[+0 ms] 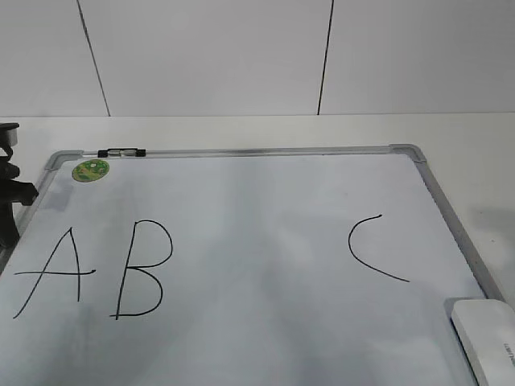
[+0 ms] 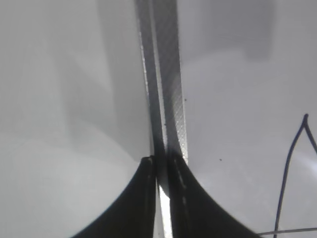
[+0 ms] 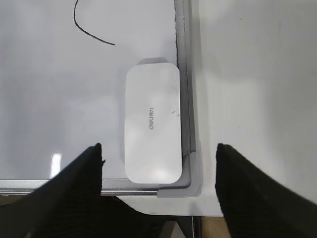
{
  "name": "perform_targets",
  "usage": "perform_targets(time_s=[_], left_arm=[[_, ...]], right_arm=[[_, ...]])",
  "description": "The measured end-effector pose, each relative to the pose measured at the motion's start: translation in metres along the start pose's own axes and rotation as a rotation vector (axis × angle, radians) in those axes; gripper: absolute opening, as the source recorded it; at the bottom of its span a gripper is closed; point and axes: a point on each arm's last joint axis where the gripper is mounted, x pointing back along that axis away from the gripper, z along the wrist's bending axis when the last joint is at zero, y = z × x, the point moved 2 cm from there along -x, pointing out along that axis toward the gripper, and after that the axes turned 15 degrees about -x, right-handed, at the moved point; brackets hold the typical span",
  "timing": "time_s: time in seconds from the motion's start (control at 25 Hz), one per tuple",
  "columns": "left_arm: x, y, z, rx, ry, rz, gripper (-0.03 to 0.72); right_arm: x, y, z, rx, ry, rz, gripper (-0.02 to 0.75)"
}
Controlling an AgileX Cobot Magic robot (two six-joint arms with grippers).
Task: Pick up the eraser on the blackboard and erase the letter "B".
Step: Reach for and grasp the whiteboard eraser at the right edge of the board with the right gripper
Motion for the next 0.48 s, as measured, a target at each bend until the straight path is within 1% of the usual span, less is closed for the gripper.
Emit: perform_targets(time_s=[0.16, 0.32, 0.4, 0.48], left_arm=[[0.0, 0.0, 0.0, 0.003, -0.001, 0.0, 0.025], [0.0, 0.0, 0.0, 0.003, -0.001, 0.0, 0.025], [0.0, 0.0, 0.0, 0.003, -0.001, 0.0, 0.025], [0.0, 0.0, 0.0, 0.003, -0.001, 0.0, 0.025]], right_arm=[[0.0, 0.0, 0.0, -0.002, 0.003, 0.001, 0.568], [-0.001, -0.006, -0.001, -0.035, -0.017, 0.071, 0.571], [-0.005, -0.009, -0.001, -0.069, -0.026, 0.139, 0.599], [-0.012, -0.007, 0.002, -0.102, -0.029, 0.204, 0.647]])
